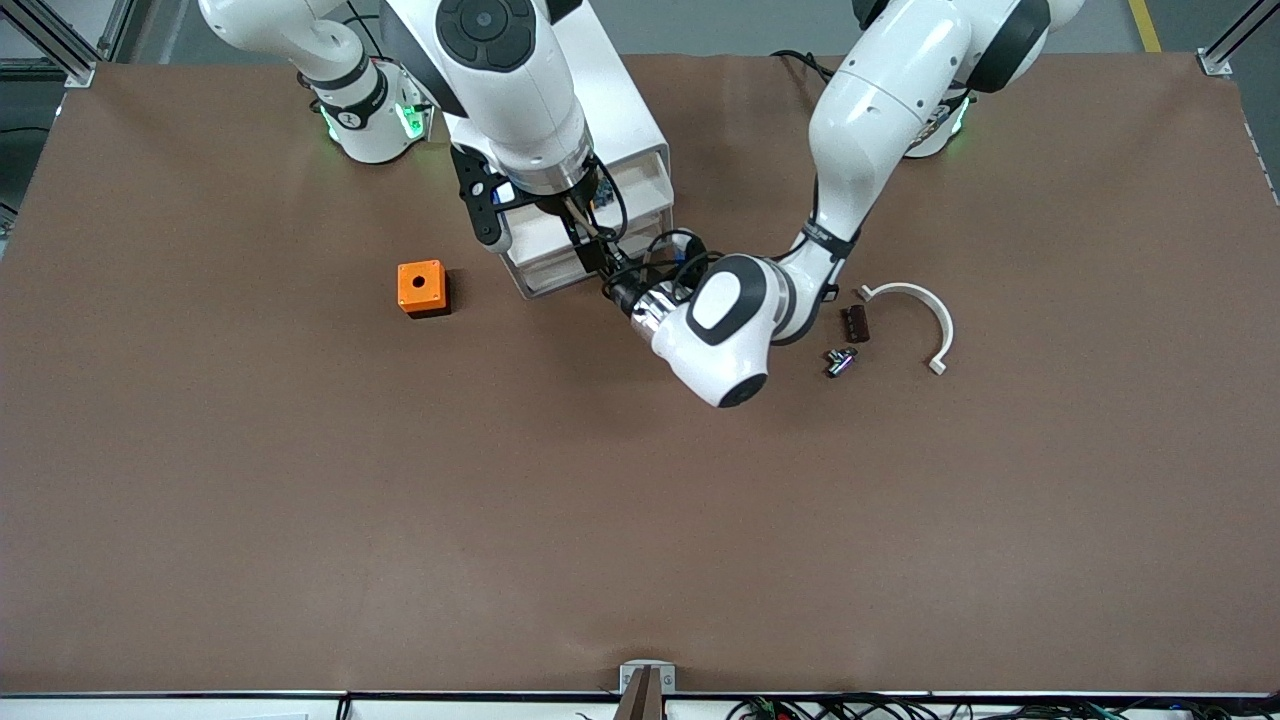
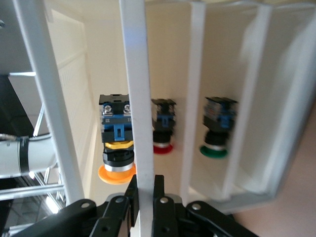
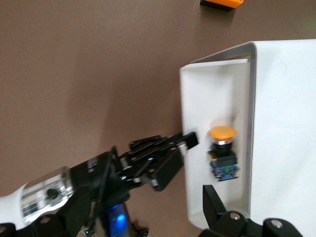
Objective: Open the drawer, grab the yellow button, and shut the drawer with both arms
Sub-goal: 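Pull the drawer open with the left gripper while the right gripper reaches in, then release the drawer with the left gripper while the right gripper lowers inside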
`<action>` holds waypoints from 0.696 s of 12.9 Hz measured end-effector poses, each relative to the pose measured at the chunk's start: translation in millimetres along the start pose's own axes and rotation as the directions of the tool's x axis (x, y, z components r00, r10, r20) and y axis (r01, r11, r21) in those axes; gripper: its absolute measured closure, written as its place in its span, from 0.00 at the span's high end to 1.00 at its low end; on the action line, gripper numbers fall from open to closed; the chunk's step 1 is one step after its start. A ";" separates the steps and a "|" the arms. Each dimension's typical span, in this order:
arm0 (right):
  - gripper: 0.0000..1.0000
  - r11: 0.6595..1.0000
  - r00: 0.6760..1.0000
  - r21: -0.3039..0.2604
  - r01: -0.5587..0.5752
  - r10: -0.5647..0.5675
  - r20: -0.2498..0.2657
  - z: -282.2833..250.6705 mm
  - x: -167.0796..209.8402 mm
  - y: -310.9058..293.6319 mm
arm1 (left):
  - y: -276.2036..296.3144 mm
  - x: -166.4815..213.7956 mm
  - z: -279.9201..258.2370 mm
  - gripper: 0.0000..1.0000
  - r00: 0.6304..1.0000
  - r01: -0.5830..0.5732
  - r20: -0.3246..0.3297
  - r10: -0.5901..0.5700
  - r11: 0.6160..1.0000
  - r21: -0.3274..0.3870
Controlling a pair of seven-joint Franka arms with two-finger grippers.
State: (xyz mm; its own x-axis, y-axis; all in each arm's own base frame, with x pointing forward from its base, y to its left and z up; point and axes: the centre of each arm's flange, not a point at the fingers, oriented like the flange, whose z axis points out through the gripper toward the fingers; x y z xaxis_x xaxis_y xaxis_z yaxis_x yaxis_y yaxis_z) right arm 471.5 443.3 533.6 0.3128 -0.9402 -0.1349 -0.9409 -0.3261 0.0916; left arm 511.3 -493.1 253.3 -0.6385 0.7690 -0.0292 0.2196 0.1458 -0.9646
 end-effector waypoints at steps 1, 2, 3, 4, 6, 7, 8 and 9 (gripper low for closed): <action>1.00 1.000 1.000 0.000 0.003 -0.003 0.000 -0.1 0.5 -0.1 | 3.8 1.5 -18.7 0.14 1.000 0.004 0.024 -0.004 1.000 -0.010; 1.00 1.000 1.000 -0.005 0.025 -0.025 -0.002 0.5 1.0 0.2 | 7.3 3.0 -35.0 0.14 0.999 0.007 0.047 -0.006 1.000 -0.018; 1.00 0.998 0.998 -0.018 0.066 -0.066 -0.006 2.4 1.7 1.2 | 9.6 3.8 -48.8 0.14 0.998 0.008 0.069 -0.006 1.000 -0.029; 1.00 0.995 0.995 -0.031 0.094 -0.095 -0.010 5.1 2.4 2.1 | 11.4 3.9 -58.9 0.14 0.996 0.007 0.086 -0.003 0.999 -0.044; 1.00 0.992 0.993 -0.050 0.113 -0.114 -0.014 11.5 4.0 2.7 | 12.5 4.0 -71.9 0.14 0.994 -0.002 0.106 0.009 0.998 -0.063; 1.00 0.991 0.993 -0.062 0.115 -0.116 -0.018 17.9 5.6 3.0 | 12.9 4.2 -75.7 0.14 0.994 -0.004 0.112 0.012 0.998 -0.067; 1.00 0.990 0.993 -0.075 0.116 -0.118 -0.022 25.1 7.9 3.0 | 13.3 4.3 -78.8 0.15 0.993 -0.007 0.118 0.015 0.997 -0.071; 1.00 0.990 0.992 -0.084 0.117 -0.120 -0.026 32.3 10.7 2.6 | 14.8 4.8 -83.0 0.22 0.992 -0.006 0.127 0.016 0.997 -0.075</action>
State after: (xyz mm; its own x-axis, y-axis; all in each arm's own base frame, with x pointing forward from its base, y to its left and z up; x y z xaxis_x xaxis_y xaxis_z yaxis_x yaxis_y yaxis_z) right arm 468.2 435.6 500.6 0.4264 -0.8966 -0.1196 -0.8835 -0.4412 0.1574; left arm 572.7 -435.6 260.7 -0.7233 0.6862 -0.0775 0.2785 0.1872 -0.9420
